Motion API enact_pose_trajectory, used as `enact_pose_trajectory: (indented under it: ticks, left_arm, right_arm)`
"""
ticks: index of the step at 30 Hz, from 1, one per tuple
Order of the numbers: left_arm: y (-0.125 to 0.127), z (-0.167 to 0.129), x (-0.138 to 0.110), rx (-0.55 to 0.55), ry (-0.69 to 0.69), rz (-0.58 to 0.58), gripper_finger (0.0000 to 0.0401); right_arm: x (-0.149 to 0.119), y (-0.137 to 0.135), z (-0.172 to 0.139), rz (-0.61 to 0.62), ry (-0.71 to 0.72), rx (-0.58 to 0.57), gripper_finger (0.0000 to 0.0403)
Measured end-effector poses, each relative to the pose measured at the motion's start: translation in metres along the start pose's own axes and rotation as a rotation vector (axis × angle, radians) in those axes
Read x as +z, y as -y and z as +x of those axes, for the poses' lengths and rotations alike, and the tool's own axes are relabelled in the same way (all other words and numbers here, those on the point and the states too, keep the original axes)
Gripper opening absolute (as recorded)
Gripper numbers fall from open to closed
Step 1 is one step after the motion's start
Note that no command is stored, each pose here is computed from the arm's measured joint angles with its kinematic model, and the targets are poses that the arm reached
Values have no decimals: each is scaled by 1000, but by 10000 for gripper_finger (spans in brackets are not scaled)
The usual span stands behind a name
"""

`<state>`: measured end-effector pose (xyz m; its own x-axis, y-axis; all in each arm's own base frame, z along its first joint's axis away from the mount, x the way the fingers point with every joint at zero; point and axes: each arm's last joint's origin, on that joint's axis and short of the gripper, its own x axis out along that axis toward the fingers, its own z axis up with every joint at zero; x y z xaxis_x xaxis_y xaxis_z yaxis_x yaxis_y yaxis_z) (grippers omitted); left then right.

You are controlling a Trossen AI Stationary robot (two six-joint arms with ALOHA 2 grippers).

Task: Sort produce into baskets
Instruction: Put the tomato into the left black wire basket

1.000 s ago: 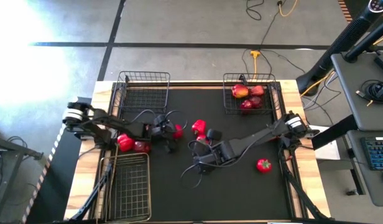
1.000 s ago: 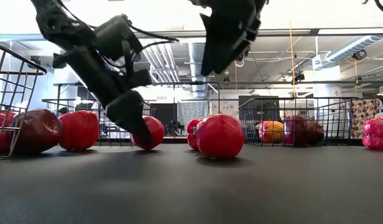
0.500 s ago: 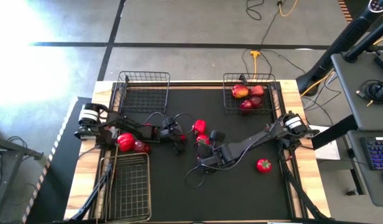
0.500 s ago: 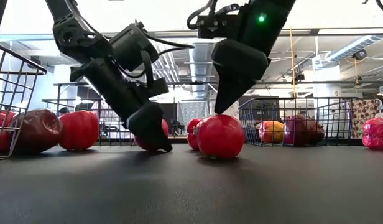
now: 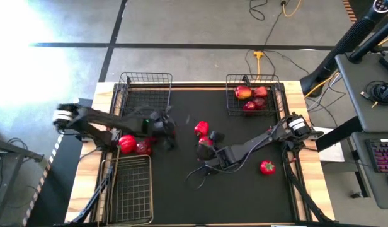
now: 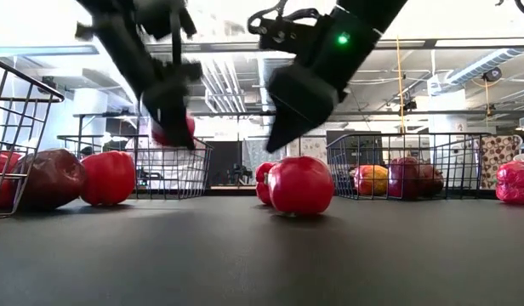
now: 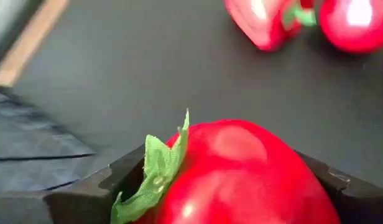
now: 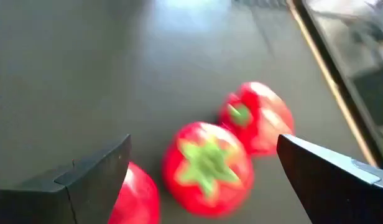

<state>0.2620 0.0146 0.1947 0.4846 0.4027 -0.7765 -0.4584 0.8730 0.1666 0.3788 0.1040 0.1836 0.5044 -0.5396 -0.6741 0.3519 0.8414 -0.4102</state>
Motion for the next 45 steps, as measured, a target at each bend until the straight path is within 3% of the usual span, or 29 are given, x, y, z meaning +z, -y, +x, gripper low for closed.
enact_pose_trajectory:
  ticks: [6,11,14,19,23,29,34,40,45]
  left_arm:
    - [-49,-70,44,232,39,-19,267]
    - [-112,-89,61,393,-96,-130,268]
    - [-149,-82,62,408,-177,-205,269]
    - [-199,-56,51,311,-308,-352,270]
    - [-223,-41,39,336,-428,-375,268]
    - [-257,-27,40,348,-467,-464,268]
    - [-272,-1,37,266,-543,-555,271]
    - [-277,31,33,229,-706,-545,272]
    - [-276,39,31,208,-772,-532,272]
  right_arm:
    - [21,-8,6,5,211,183,393]
    - [38,-7,6,35,394,279,393]
    - [47,-6,3,37,469,309,393]
    - [51,-5,2,34,507,326,393]
    - [41,-7,10,23,473,321,393]
    - [35,-11,25,13,482,307,393]
    - [38,-11,26,9,495,302,393]
    - [33,-10,30,6,477,297,393]
    - [28,-6,38,27,452,288,393]
